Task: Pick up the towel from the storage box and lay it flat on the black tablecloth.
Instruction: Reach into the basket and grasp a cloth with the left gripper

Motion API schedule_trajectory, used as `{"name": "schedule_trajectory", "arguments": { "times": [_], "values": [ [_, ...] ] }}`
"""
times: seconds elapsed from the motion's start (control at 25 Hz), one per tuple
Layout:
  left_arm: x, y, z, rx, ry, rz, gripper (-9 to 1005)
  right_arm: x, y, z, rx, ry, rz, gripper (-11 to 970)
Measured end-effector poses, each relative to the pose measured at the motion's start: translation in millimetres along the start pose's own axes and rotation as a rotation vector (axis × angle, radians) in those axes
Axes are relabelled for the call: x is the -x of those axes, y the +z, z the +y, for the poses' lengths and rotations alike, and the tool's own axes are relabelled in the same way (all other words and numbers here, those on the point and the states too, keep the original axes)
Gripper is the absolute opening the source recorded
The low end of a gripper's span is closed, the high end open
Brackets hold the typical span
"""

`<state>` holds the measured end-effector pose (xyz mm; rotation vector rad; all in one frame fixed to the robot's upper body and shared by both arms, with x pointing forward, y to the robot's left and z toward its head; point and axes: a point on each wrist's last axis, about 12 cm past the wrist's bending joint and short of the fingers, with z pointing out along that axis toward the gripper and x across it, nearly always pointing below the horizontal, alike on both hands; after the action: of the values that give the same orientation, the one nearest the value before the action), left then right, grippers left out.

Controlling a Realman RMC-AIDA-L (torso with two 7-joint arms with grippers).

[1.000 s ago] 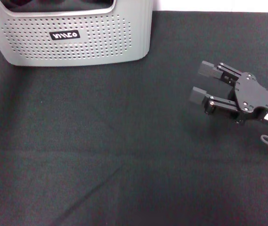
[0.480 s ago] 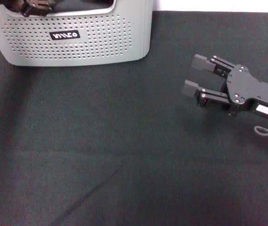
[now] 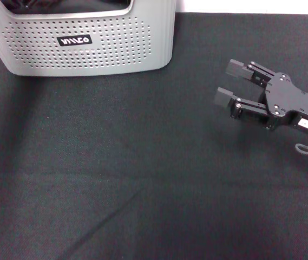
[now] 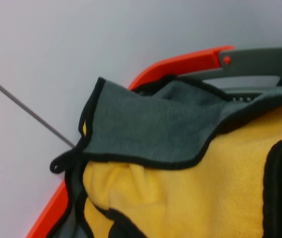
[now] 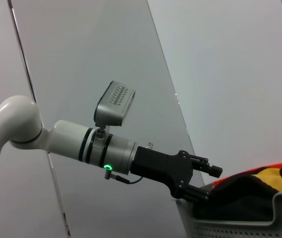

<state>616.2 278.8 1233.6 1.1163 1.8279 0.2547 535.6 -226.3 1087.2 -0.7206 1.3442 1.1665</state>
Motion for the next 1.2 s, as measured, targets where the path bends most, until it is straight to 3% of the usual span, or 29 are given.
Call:
{"name": "schedule_trajectory", "arguments": {
  "times": [0.24,0.68,0.88,1.2],
  "values": [
    [7,0,-3.0,-0.014,-0.01,-0.042,740,-1,-1,0.1,-0.005,0.001,0.0,843],
    [9,1,-11.6,-0.062,0.048,-0.03,575,0,-1,0.0,-0.007,0.001,-0.004,844],
    [7,-2,-9.7,-0.049,0.048,-0.025,341,0,-1,0.0,-0.006,0.0,-0.007,844],
    [0,-3,-7.4,-0.023,0.066,0.011,169,0,0,0.3,-0.004,0.0,-0.008,843]
  ]
}}
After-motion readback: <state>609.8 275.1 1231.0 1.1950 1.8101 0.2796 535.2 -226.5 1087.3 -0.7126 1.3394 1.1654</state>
